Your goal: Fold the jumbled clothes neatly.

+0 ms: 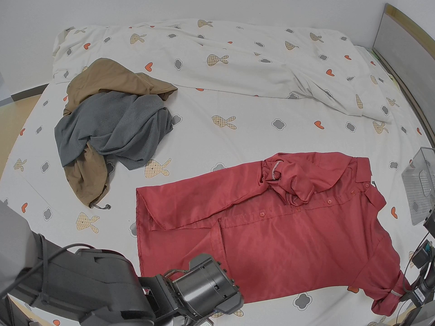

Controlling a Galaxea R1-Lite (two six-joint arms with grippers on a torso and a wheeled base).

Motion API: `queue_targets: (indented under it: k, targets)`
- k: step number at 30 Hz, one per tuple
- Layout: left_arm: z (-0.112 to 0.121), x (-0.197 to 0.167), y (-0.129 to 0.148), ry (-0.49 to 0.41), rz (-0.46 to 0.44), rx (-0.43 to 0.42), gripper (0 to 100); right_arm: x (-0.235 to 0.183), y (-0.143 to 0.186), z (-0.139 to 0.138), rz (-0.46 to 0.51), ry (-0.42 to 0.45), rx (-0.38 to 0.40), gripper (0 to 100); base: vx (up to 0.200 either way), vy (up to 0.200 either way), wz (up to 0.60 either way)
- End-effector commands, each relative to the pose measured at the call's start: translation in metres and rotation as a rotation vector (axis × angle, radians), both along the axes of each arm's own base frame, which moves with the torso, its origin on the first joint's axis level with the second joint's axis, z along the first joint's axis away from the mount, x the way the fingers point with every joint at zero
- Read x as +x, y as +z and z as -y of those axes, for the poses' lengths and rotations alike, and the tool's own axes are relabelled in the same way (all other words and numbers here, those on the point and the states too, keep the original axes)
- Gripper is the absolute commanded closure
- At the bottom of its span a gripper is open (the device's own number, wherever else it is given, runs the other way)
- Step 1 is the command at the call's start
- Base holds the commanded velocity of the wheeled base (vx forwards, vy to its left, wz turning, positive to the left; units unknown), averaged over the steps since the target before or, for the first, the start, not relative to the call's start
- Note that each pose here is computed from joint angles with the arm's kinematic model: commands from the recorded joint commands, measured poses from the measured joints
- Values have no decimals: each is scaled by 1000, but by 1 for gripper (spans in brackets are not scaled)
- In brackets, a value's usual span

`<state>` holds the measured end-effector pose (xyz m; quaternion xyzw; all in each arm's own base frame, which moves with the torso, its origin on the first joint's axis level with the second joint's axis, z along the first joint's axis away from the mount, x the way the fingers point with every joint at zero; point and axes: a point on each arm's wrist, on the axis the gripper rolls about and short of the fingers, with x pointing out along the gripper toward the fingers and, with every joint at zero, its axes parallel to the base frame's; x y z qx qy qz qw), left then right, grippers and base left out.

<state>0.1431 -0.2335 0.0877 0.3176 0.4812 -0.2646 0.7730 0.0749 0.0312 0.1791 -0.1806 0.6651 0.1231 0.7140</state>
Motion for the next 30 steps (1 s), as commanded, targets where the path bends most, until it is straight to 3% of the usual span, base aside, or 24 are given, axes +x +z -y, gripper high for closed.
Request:
queue_targets:
  k: [1,2,3,16,20,24,28,30]
  targets:
    - [-2,-3,-2,-5,-6,10,100,0,-1,-1,-10,20,-5,100,0,0,0]
    - [-3,-4,-3,-8,-7,14,100,0,-1,-1,-10,29,-7,100,0,0,0]
    - [-3,-5,-3,-11,-7,14,0,0,-1,0,-9,35,-9,0,0,0,0]
    - [-5,-13,23,-24,41,-77,0,0,1,2,11,11,-10,0,0,0,0]
    - [-7,-13,34,-20,62,-117,0,-5,6,8,69,-46,12,0,0,0,0]
    - [-8,-7,54,29,94,-211,0,11,8,16,194,-179,49,0,0,0,0]
    - [-20,10,76,68,50,-338,0,47,-5,22,270,-217,98,0,0,0,0]
    - [-48,24,107,54,-61,-569,0,82,-13,32,388,-219,305,0,0,0,0]
